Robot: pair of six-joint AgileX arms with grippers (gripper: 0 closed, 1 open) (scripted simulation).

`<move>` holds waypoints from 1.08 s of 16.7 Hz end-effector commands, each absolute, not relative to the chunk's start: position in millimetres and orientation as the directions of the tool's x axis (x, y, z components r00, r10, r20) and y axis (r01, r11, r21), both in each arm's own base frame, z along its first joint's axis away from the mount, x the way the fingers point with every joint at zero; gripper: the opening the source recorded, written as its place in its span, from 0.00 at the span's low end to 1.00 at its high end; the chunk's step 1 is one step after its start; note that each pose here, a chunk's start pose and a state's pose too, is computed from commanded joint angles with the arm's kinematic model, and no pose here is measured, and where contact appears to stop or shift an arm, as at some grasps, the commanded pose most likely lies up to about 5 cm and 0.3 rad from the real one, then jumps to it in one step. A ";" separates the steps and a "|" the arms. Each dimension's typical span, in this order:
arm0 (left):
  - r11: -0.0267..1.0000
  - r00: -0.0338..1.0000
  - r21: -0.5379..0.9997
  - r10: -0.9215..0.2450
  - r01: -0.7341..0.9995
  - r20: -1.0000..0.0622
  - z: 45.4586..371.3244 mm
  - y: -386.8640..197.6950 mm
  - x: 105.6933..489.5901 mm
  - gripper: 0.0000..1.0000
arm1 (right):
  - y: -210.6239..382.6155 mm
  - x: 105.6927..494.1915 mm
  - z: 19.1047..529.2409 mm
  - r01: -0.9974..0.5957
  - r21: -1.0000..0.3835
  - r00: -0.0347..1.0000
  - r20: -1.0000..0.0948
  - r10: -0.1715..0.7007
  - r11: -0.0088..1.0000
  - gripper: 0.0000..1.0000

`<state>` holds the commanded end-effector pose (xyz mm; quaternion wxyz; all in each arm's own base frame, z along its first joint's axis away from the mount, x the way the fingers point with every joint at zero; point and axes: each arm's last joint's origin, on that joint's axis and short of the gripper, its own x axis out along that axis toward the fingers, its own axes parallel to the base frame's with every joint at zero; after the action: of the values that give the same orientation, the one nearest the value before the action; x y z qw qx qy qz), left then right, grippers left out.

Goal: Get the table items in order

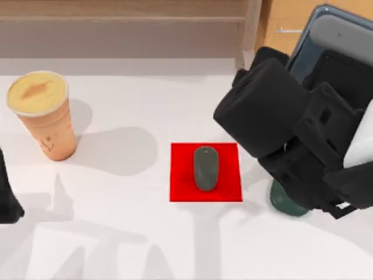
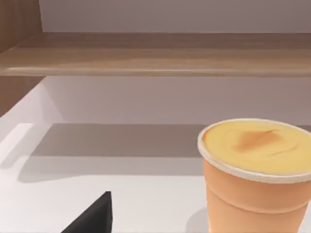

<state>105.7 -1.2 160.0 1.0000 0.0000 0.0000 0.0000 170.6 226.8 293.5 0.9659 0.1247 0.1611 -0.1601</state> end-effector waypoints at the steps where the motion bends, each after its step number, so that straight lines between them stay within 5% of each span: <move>1: 1.000 1.000 0.000 0.000 0.000 0.000 160.0 -1.2 105.7 1.00 | 226.3 175.4 283.9 0.351 0.160 0.890 -0.363 -0.276 0.923 0.00; 6: 1.000 1.000 0.000 0.000 0.000 0.000 160.0 -1.2 105.7 1.00 | 209.4 203.4 222.3 0.380 -0.010 0.830 -0.437 -0.346 0.925 0.00; 12: 1.000 1.000 0.000 0.000 0.000 0.000 160.0 -1.2 105.7 1.00 | 204.4 212.3 215.6 0.393 -0.018 0.819 -0.447 -0.359 0.919 0.00; 18: 1.000 1.000 0.000 0.000 0.000 0.000 160.0 -1.2 105.7 1.00 | 204.4 212.3 215.6 0.393 -0.018 0.819 -0.447 -0.359 0.919 0.45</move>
<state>105.7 -1.2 160.0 1.0000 0.0000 0.0000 0.0000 212.3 204.4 215.6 0.9531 0.0373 0.2265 -0.1973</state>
